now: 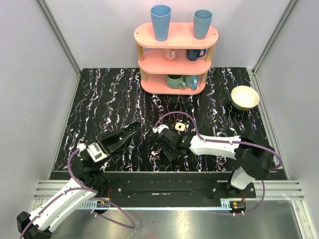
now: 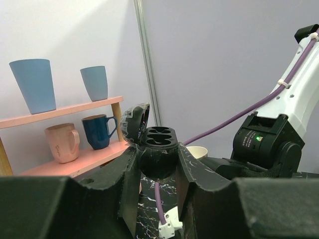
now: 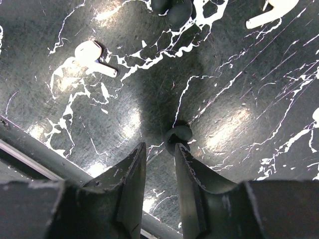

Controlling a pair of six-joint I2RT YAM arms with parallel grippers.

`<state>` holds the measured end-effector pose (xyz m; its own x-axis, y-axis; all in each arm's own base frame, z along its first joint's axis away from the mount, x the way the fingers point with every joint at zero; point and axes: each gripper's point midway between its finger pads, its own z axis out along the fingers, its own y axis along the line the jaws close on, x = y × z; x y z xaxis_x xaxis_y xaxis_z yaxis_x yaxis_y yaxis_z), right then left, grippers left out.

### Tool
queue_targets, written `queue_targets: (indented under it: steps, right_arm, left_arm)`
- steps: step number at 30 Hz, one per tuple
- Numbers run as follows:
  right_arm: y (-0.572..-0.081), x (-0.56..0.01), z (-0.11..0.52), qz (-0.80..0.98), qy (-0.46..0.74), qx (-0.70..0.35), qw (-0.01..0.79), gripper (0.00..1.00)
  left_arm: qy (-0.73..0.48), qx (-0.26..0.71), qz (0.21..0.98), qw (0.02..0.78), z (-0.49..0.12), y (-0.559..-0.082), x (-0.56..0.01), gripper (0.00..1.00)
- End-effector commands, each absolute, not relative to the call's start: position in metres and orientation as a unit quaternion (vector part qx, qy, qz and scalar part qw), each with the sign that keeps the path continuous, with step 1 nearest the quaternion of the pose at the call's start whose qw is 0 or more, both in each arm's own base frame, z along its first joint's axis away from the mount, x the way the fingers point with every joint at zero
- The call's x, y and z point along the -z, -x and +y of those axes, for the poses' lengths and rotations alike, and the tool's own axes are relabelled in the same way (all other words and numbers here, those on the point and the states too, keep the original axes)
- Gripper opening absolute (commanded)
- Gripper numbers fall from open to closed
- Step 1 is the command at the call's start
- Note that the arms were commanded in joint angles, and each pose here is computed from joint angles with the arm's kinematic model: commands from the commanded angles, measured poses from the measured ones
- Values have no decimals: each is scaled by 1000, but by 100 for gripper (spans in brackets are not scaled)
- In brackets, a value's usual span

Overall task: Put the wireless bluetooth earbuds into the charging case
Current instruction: Pick up the left earbud from the corner of the board.

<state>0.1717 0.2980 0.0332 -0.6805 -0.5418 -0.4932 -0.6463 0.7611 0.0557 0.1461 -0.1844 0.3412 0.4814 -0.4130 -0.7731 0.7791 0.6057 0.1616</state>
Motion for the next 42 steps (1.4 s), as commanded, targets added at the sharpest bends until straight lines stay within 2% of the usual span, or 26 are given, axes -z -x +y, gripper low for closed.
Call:
queue_targets:
  steps: [1, 21, 27, 37, 42]
  right_arm:
    - [-178, -43, 313, 900, 336, -122, 248, 36]
    - [-179, -22, 291, 911, 338, -66, 229, 32]
    - [-188, -24, 280, 917, 315, -29, 244, 26]
    - [-189, -26, 277, 920, 308, -18, 241, 25]
    - [-190, -27, 274, 920, 307, -8, 244, 21]
  left_arm:
    - [-247, 357, 332, 838, -178, -142, -361, 0]
    - [-251, 361, 334, 834, -181, -142, -359, 0]
    - [-252, 360, 333, 834, -180, -141, -359, 0]
    - [-256, 364, 331, 832, -181, -139, -359, 0]
    - [-257, 365, 331, 831, -182, -139, -358, 0]
